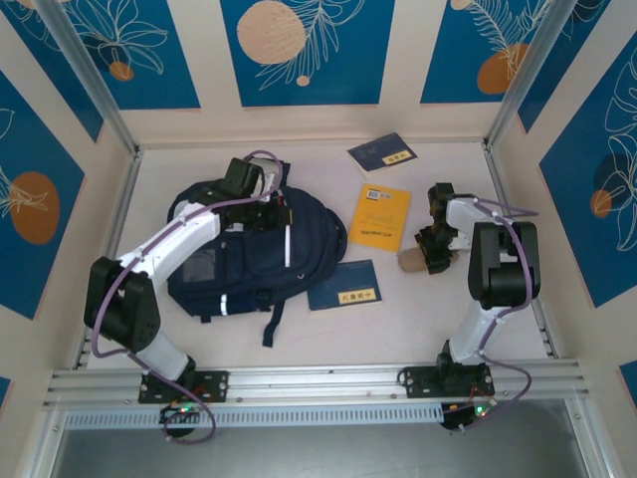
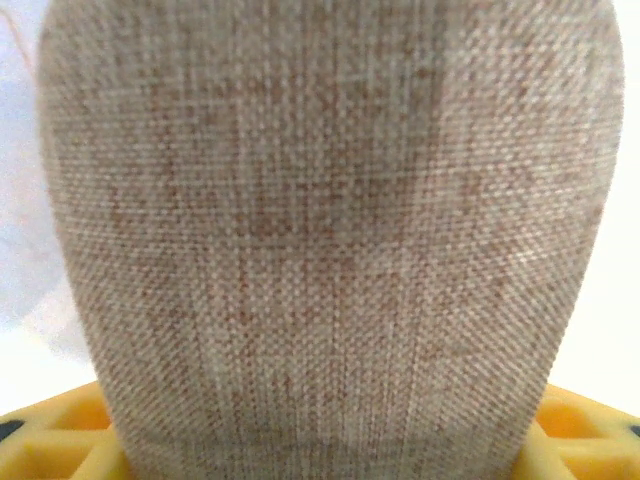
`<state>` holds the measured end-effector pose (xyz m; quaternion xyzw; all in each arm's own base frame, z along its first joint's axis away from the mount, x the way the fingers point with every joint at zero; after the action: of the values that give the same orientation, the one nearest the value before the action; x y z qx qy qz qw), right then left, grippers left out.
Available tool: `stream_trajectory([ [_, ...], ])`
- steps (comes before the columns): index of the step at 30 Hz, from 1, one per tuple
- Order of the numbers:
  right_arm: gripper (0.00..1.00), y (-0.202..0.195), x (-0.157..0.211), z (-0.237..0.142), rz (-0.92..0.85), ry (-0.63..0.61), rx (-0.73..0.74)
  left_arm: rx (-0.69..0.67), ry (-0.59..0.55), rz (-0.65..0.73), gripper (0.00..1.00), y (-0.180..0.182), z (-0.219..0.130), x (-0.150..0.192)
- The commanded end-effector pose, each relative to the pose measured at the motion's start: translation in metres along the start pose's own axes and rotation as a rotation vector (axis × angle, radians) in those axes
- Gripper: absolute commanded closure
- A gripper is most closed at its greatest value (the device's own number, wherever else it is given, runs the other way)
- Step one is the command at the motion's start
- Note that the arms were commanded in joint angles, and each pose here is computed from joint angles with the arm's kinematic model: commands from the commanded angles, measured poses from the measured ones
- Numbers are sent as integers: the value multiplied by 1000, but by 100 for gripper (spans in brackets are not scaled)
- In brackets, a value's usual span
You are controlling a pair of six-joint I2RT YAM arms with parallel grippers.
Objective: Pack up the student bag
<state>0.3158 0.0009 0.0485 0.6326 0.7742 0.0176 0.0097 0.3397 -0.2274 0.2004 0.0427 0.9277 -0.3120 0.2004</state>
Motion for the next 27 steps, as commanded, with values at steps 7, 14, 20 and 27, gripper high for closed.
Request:
stream_trajectory([
  [7,70,3,15,-48,-240,-155,-166,-19,19,17,100,-2,7,1],
  [14,73,37,81,-89,-745,-112,-514,18,-37,133,100,-21,-21,-8],
  [20,73,52,145,-116,-1025,7,-709,56,-73,176,100,-38,-48,-10],
  [27,74,69,193,-125,-1170,151,-787,97,-118,267,100,-55,-84,-5],
])
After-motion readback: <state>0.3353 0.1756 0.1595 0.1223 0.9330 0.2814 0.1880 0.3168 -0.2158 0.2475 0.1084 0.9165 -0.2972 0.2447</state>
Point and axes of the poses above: each hand's point on the last joint's axis, 136 mm out from that joint toward the fingers, its own z axis out along the fingers, its own y axis along the line the jaws close on, x = y × z, the point moved 3 cm from there along -z, back along the fingers, and after that the axes turned 1 degree about z, right-handed, at the moved point
